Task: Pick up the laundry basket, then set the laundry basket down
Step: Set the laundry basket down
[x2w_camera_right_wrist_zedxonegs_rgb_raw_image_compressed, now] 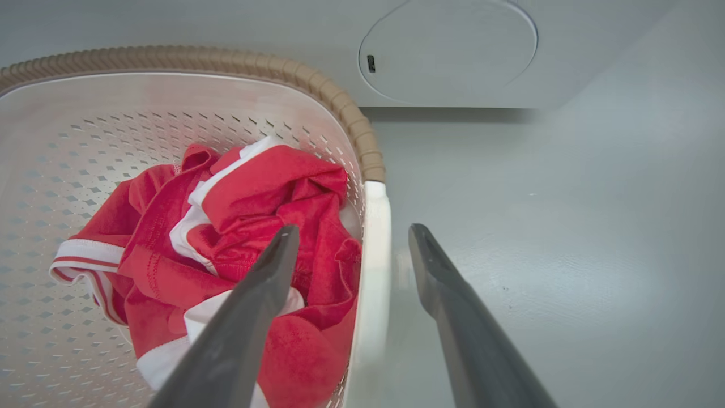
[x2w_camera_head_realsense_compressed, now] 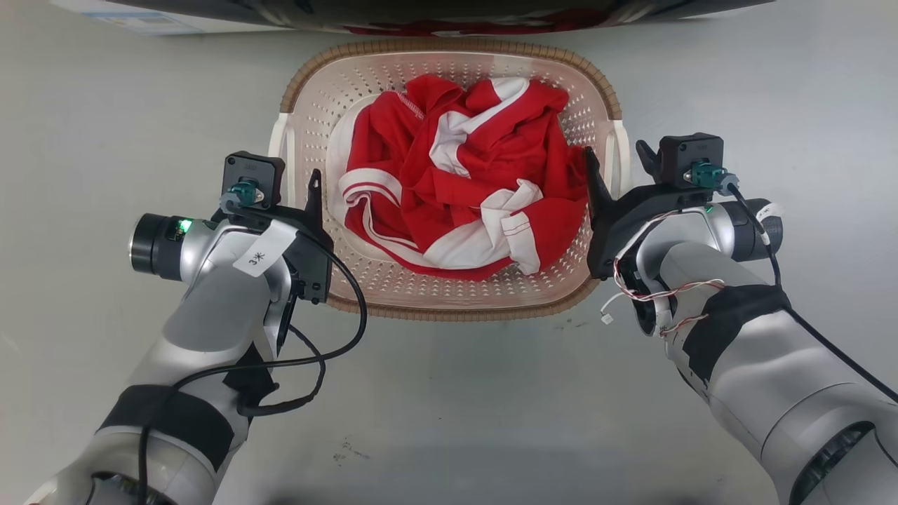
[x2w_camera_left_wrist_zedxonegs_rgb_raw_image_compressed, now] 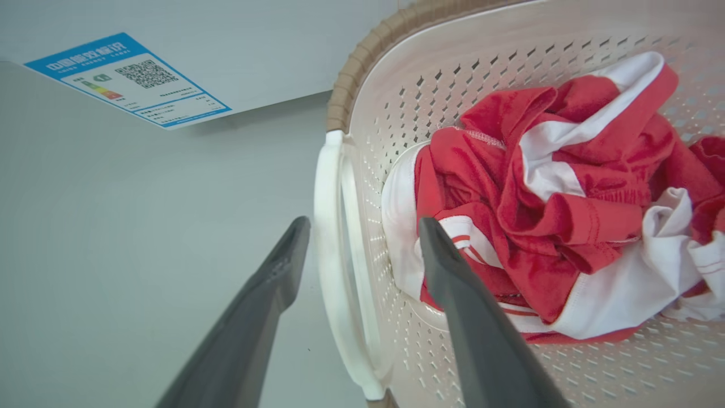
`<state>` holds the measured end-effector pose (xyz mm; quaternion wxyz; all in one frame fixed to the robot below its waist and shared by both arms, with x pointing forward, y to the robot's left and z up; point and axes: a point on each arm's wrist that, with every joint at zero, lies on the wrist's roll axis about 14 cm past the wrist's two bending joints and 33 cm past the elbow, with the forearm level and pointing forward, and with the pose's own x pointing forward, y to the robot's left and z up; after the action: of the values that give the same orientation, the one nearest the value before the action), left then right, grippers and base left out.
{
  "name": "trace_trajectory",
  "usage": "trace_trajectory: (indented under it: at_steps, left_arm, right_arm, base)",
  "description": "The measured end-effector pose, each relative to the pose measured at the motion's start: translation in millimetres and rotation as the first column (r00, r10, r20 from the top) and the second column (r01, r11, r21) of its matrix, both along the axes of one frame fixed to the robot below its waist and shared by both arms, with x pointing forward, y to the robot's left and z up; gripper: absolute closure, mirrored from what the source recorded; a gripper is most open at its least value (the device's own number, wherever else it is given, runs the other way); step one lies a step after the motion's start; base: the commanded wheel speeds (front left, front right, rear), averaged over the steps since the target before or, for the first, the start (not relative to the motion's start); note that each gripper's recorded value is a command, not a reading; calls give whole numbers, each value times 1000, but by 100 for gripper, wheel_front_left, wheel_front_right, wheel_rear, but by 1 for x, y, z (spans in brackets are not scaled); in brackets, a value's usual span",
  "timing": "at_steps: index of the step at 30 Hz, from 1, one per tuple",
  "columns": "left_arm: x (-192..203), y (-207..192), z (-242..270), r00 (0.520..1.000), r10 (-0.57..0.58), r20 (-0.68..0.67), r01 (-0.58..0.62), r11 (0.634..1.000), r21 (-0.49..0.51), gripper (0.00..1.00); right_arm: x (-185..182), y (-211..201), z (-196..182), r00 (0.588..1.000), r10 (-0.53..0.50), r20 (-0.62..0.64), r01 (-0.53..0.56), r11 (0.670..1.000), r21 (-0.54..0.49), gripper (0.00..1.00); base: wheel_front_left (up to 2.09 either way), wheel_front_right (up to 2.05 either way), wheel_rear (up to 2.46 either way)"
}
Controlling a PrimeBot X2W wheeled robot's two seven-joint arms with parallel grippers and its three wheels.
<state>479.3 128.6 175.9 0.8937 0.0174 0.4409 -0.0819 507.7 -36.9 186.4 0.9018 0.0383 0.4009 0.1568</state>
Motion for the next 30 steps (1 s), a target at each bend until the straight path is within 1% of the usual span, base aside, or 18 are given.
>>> trace_trajectory:
  at_steps: [11, 18, 25, 30]
  left_arm:
    - [12, 6, 34, 995, 44, 90, -42, 999, -16, 0]
    - [4, 12, 54, 991, 52, 122, -49, 999, -21, 0]
    - [-1, 2, 83, 982, 72, 178, -59, 995, -75, 0]
    - [-9, 1, 104, 970, 103, 221, -80, 991, -109, 0]
  right_arm:
    - [17, -9, 40, 996, -31, 80, 31, 999, -5, 0]
    - [27, -10, 77, 987, -40, 154, 39, 999, 10, 0]
    - [20, -15, 108, 977, -44, 209, 39, 999, 26, 0]
    - [8, -14, 131, 969, -61, 241, 47, 997, 63, 0]
  base:
    - [0, 0, 0]
    - [0, 0, 0]
    - [0, 0, 0]
    - [0, 0, 0]
